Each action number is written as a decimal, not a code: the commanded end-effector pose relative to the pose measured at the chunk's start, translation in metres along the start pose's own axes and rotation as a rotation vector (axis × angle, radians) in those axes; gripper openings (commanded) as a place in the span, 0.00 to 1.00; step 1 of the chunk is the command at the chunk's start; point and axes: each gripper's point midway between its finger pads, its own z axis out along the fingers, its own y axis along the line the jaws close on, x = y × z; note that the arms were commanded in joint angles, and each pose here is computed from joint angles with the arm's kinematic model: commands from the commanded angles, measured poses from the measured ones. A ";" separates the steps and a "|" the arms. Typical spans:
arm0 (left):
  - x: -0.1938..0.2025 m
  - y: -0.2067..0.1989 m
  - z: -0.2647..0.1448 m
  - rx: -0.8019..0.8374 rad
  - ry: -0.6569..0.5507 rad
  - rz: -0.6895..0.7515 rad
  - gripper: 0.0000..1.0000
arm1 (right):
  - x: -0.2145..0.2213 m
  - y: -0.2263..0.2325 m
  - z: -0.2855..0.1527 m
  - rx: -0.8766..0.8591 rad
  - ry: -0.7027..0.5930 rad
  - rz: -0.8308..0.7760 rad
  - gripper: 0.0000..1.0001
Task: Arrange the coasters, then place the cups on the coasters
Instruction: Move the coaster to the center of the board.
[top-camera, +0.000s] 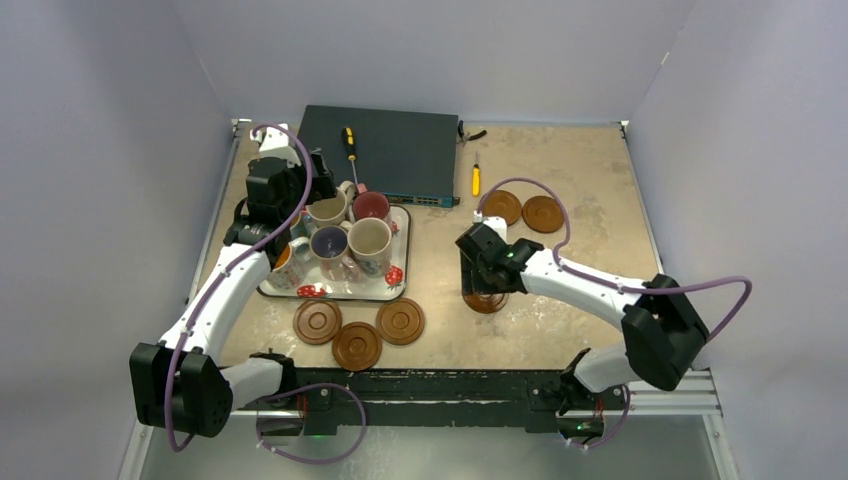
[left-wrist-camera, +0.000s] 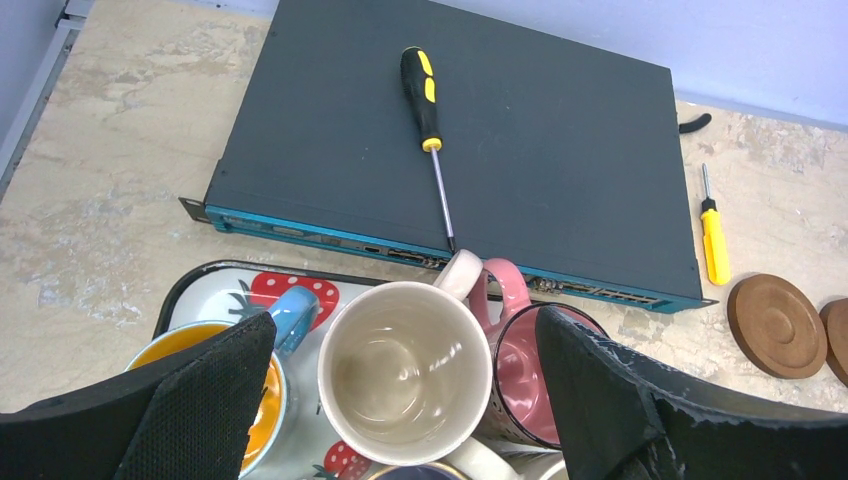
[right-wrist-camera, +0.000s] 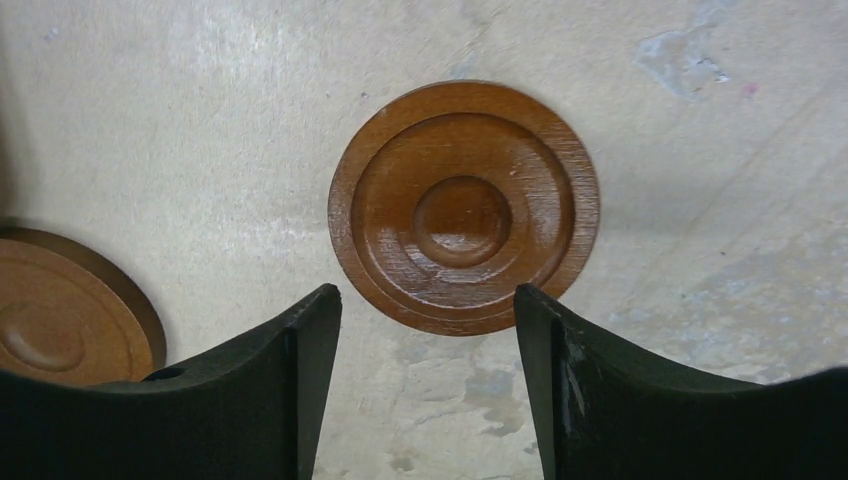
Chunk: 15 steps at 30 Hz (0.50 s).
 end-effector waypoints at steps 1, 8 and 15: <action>-0.013 -0.005 -0.003 0.009 -0.047 -0.016 0.96 | 0.006 0.013 0.009 -0.008 0.027 -0.037 0.67; -0.013 -0.005 -0.002 0.010 -0.045 -0.015 0.96 | 0.009 0.025 0.024 -0.015 0.048 -0.058 0.64; -0.014 -0.005 -0.002 0.010 -0.046 -0.016 0.96 | 0.016 0.027 0.035 0.005 0.071 -0.068 0.61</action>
